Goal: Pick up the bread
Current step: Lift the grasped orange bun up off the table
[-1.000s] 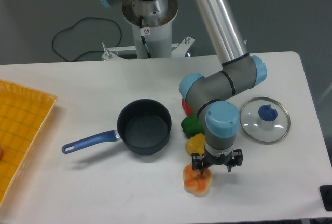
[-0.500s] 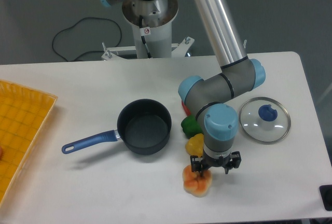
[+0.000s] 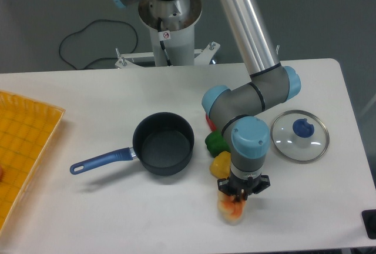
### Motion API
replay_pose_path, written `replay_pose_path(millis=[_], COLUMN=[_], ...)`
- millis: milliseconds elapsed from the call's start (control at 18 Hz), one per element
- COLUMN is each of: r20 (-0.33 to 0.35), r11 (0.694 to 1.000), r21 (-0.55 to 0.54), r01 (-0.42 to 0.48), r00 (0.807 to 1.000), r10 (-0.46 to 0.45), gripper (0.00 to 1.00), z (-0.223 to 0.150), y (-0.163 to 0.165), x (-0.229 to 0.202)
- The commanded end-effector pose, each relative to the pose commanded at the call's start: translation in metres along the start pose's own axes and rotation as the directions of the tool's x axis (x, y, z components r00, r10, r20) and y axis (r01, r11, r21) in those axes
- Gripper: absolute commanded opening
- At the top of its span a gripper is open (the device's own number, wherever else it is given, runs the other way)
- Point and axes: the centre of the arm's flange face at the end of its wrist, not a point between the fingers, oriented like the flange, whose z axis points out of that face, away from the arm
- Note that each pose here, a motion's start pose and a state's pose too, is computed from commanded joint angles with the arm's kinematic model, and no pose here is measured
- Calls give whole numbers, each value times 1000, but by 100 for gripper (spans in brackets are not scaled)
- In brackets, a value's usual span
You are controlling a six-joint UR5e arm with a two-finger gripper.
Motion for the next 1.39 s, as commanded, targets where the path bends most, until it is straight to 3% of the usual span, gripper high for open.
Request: replay_pose_path(millis=[333, 889, 1389], r20=[4, 3, -14], r11=[1000, 998, 982], r21=[12, 68, -12], r01=[1, 0, -189], r00=[1000, 1000, 982], r10=[-1, 0, 189], gripper=[0, 0, 0], z=[-9, -60, -118], y=[-1, 3, 43], x=[-1, -1, -57])
